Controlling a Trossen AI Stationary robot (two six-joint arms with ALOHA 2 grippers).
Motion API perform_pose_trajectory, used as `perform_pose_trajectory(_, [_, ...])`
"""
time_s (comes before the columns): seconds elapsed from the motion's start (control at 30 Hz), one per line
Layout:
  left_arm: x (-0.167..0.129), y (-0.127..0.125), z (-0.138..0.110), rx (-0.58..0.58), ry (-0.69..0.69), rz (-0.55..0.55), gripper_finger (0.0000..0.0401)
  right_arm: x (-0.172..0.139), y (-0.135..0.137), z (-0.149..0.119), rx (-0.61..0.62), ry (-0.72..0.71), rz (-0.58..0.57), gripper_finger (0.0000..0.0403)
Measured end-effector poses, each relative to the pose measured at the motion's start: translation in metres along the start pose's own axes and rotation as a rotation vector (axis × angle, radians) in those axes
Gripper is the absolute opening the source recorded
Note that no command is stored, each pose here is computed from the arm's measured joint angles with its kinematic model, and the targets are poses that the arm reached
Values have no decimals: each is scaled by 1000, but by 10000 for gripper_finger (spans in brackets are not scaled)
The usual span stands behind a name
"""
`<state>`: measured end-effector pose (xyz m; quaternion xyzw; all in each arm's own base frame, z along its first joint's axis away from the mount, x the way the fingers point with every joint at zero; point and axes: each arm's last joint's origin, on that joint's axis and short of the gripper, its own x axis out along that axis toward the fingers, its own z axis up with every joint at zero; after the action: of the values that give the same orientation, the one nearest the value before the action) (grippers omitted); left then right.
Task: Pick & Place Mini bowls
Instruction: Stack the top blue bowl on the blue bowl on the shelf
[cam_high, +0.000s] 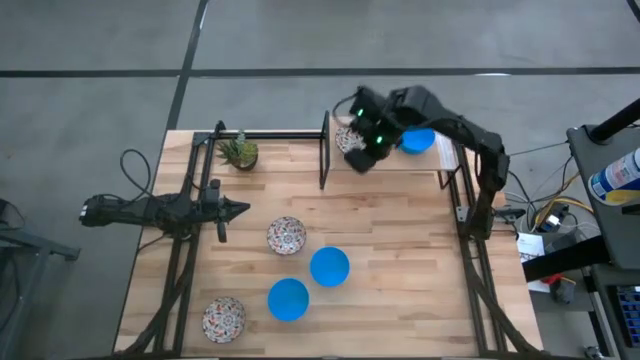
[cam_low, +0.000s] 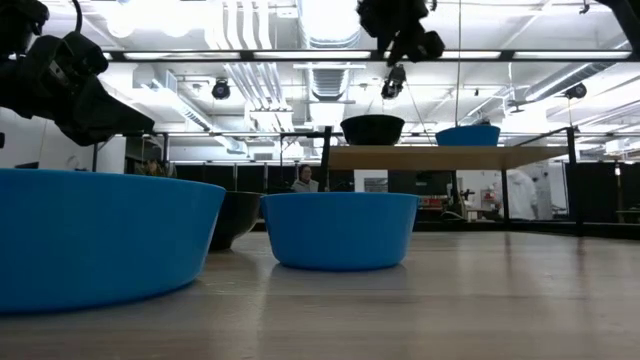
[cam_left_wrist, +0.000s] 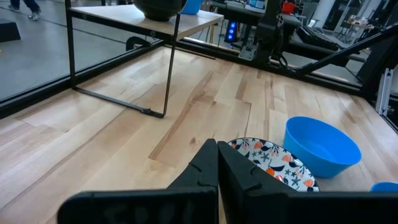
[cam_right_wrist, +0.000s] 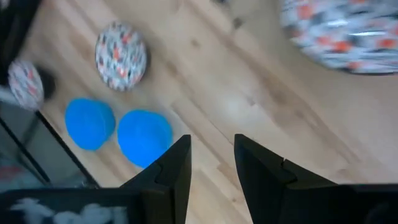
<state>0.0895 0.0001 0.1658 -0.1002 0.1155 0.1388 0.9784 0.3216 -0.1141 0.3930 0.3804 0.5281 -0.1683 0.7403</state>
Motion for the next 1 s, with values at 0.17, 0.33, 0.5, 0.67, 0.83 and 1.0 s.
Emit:
perform_pose_trajectory(0.17, [0,0,0,0,0,0,0,28,38,-13,-123,38,6,115])
perform_pose_trajectory(0.33, [0,0,0,0,0,0,0,64,73,-23,-312,44,11,114])
perform_pose_trajectory(0.5, [0,0,0,0,0,0,0,107,98,-31,-451,104,8,116])
perform_pose_trajectory(0.67, [0,0,0,0,1,0,0,152,111,-41,-586,203,-28,119])
perform_pose_trajectory(0.83, [0,0,0,0,0,0,0,193,113,-43,-709,249,-115,117])
perform_pose_trajectory(1.0, [0,0,0,0,0,0,0,218,111,-42,-712,285,-132,119])
